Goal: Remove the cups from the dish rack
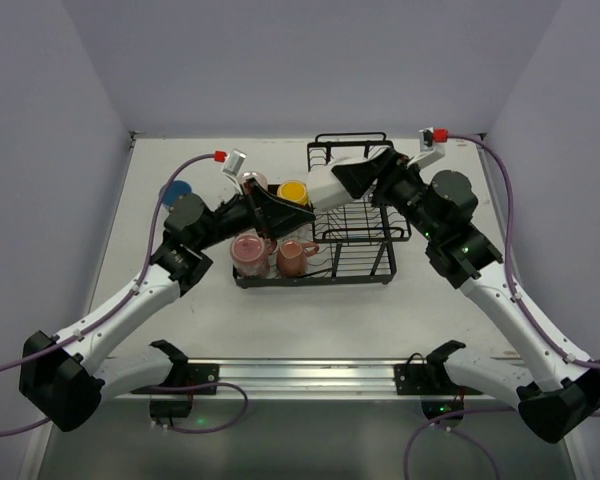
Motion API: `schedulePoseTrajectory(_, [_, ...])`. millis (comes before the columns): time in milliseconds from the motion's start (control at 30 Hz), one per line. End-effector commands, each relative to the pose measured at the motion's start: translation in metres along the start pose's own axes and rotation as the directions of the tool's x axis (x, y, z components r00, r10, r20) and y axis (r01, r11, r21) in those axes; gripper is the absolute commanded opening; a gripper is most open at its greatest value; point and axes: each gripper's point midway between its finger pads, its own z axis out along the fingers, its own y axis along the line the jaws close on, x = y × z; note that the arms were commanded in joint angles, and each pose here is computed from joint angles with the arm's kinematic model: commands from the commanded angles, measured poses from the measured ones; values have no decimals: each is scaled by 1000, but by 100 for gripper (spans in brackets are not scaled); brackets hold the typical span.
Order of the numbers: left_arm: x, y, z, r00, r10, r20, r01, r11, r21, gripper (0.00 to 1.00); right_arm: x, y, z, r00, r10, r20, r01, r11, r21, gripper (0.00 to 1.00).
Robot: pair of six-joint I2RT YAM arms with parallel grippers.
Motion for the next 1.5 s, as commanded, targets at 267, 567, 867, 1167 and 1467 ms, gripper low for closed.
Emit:
schedulePoseTrajectory(267, [-36, -48, 12, 983, 74, 167, -95, 988, 121, 77, 11, 89, -17, 974, 217, -66, -225, 893, -390, 5])
schedulePoseTrajectory(567, [-67, -74, -15, 927, 155, 342, -194, 977, 84, 0, 39, 106, -12, 950, 264, -169, -312, 839, -447, 62])
schedulePoseTrajectory(867, [-109, -16, -86, 861, 414, 294, -189, 798, -572, 0, 29, 87, -30, 985, 157, -76, -174, 916, -362, 99])
schedulePoseTrajectory(1167, [-108, 73, -167, 908, 401, -118, -211, 196, -958, 0, 34, 58, -51, 992, -96, -79, 76, 970, -232, 99])
schedulePoseTrajectory(1467, [-74, 178, -252, 983, 146, -115, -123, 47, -991, 0, 56, 36, -59, 951, -242, -193, 206, 960, -188, 99])
